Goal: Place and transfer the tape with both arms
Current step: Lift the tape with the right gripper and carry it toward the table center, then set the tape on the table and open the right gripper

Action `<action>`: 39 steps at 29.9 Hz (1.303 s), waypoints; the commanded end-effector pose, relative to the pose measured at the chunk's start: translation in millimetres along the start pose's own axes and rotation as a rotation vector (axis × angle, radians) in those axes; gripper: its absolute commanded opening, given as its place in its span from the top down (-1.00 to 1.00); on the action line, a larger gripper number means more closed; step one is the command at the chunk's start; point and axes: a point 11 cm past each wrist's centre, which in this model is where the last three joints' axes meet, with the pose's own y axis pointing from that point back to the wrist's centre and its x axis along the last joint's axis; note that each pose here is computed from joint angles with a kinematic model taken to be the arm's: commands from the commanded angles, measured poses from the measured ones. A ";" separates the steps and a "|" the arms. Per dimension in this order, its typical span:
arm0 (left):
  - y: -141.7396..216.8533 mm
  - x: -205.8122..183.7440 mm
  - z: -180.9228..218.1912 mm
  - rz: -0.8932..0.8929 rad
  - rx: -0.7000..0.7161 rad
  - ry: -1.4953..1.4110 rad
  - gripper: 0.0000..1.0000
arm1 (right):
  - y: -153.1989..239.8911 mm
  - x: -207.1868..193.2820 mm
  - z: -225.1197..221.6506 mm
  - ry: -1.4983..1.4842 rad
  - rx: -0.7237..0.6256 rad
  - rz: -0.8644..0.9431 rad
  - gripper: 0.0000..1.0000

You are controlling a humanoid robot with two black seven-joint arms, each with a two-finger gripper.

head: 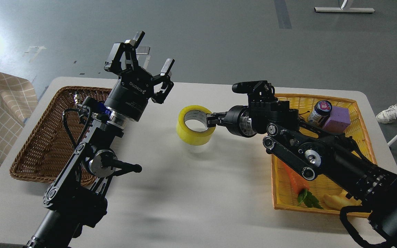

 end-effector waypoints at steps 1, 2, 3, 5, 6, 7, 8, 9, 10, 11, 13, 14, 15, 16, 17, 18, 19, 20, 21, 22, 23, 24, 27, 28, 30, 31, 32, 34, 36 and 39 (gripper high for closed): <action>0.3 1.5 2.0 0.002 -0.003 -0.004 -0.96 | -3.0 -4.3 13.1 -0.001 -0.041 -0.016 0.77; 0.3 1.1 1.6 0.001 -0.001 -0.005 -0.96 | -3.7 -4.0 17.6 0.000 -0.055 -0.019 0.77; 0.3 1.5 2.0 0.002 -0.003 -0.004 -0.96 | -4.2 -4.6 19.5 0.005 -0.063 -0.023 0.77; -0.2 1.3 2.4 0.001 -0.003 -0.004 -0.96 | -5.4 -5.9 21.0 0.023 -0.075 -0.033 0.77; -0.2 1.4 2.5 0.002 -0.005 -0.005 -0.96 | -5.4 -5.1 20.5 0.027 -0.075 -0.032 0.77; 0.2 1.3 2.5 0.002 -0.005 -0.004 -0.96 | -5.4 -4.5 20.3 0.034 -0.077 -0.033 0.77; 0.0 1.4 2.9 0.005 -0.006 -0.006 -0.96 | -5.3 -3.7 20.1 0.035 -0.077 -0.032 0.77; 0.0 2.5 3.5 0.015 -0.007 -0.010 -0.96 | -5.4 -4.0 21.0 0.034 -0.080 -0.033 0.77; 0.1 3.4 3.5 0.022 -0.007 -0.012 -0.96 | -5.6 -3.8 23.3 0.032 -0.086 -0.034 0.77; 0.1 3.4 3.5 0.022 -0.007 -0.012 -0.96 | -5.6 -3.8 23.3 0.032 -0.086 -0.034 0.77; 0.2 3.9 3.7 0.024 -0.006 -0.013 -0.96 | -4.8 2.2 26.4 0.036 -0.099 -0.027 0.77; 0.2 3.9 3.7 0.024 -0.006 -0.013 -0.96 | -4.5 3.8 26.0 0.037 -0.099 -0.024 0.77; 0.1 3.6 3.5 0.024 -0.007 -0.012 -0.96 | -4.0 5.9 25.7 0.037 -0.098 -0.020 0.77; 0.1 3.6 3.5 0.024 -0.007 -0.012 -0.96 | -3.7 6.9 25.4 0.036 -0.097 -0.018 0.77; 0.1 3.6 3.5 0.024 -0.007 -0.012 -0.96 | -3.7 6.9 25.4 0.036 -0.097 -0.018 0.77; 0.1 3.6 3.5 0.024 -0.007 -0.012 -0.96 | -3.3 8.6 24.1 0.039 -0.094 -0.015 0.77; 0.1 3.6 3.5 0.024 -0.007 -0.012 -0.96 | -3.0 9.8 23.5 0.038 -0.093 -0.013 0.76; 0.1 3.6 3.5 0.024 -0.007 -0.012 -0.96 | -2.9 9.9 23.0 0.038 -0.092 -0.012 0.76; 0.1 3.6 3.5 0.024 -0.007 -0.012 -0.96 | -2.8 10.4 22.5 0.038 -0.091 -0.011 0.76; 0.1 3.6 3.5 0.024 -0.007 -0.012 -0.96 | -2.6 10.8 22.0 0.036 -0.088 -0.009 0.74; 0.1 3.6 3.5 0.024 -0.007 -0.012 -0.96 | -2.6 10.8 22.0 0.036 -0.088 -0.009 0.74; 0.1 3.6 3.5 0.024 -0.007 -0.012 -0.96 | -2.8 10.1 22.1 0.034 -0.088 -0.011 0.74; 0.2 3.9 3.7 0.024 -0.006 -0.013 -0.96 | -2.6 10.3 21.6 0.024 -0.083 -0.010 0.71; 0.2 3.9 3.8 0.024 -0.007 -0.012 -0.96 | -2.7 9.6 21.6 0.022 -0.081 -0.011 0.69; 0.2 3.9 3.8 0.024 -0.007 -0.012 -0.96 | -2.8 8.3 20.3 0.013 -0.072 -0.012 0.65; 0.3 4.2 3.4 0.025 -0.005 -0.013 -0.96 | -3.0 7.4 20.9 0.010 -0.073 -0.014 0.64; -0.2 4.0 3.7 0.024 -0.006 -0.014 -0.96 | -3.2 6.7 21.1 0.009 -0.073 -0.015 0.63; 0.0 4.4 3.4 0.025 -0.005 -0.013 -0.96 | -3.2 5.5 19.6 0.005 -0.062 -0.016 0.63; -0.2 4.1 3.1 0.025 -0.006 -0.012 -0.96 | -4.0 1.8 20.3 -0.002 -0.060 -0.022 0.63; 0.0 4.4 2.8 0.026 -0.005 -0.012 -0.96 | -4.0 0.0 15.6 -0.028 -0.035 -0.026 0.47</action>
